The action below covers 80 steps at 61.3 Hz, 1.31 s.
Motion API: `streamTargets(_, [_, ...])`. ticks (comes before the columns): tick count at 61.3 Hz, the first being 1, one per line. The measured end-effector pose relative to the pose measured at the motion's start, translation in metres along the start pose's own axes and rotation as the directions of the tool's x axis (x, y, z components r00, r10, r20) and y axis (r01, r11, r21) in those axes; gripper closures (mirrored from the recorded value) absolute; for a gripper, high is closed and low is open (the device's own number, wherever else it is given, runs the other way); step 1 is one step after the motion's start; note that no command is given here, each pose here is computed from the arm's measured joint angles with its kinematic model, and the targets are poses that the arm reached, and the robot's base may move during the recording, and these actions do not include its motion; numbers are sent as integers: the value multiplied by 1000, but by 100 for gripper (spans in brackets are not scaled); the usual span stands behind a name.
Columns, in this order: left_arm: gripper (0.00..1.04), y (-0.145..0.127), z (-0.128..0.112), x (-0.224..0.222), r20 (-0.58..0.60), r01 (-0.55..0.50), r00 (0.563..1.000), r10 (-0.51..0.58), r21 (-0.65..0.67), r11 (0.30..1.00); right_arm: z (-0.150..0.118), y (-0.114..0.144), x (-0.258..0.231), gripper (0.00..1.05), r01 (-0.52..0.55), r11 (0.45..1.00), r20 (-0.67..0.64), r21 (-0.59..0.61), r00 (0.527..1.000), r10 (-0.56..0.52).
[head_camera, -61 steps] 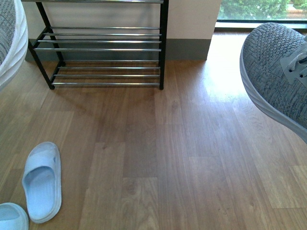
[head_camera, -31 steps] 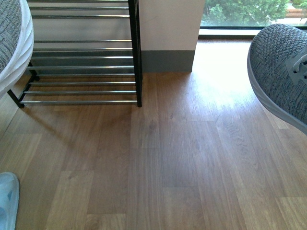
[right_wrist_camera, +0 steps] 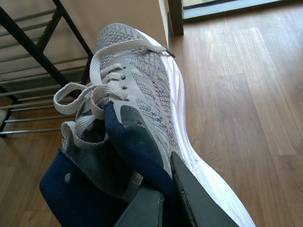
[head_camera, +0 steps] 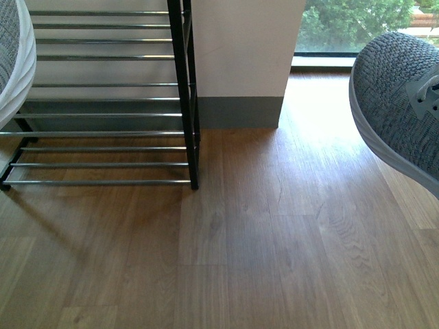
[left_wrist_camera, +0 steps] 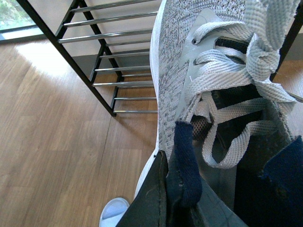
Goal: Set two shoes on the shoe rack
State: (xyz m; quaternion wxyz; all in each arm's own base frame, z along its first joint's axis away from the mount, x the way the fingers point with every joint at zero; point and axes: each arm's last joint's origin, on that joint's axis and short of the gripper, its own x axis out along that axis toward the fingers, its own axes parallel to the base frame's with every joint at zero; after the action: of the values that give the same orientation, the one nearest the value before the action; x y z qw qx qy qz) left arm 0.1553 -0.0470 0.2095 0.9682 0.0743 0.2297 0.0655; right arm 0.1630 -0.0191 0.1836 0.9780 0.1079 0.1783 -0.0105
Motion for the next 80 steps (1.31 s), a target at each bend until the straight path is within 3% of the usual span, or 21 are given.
streamTargets(80, [103,0,0,0,-1,1,1000,-1,0,1000,0,0,0,103,-2,1000,-1,0,1000,2])
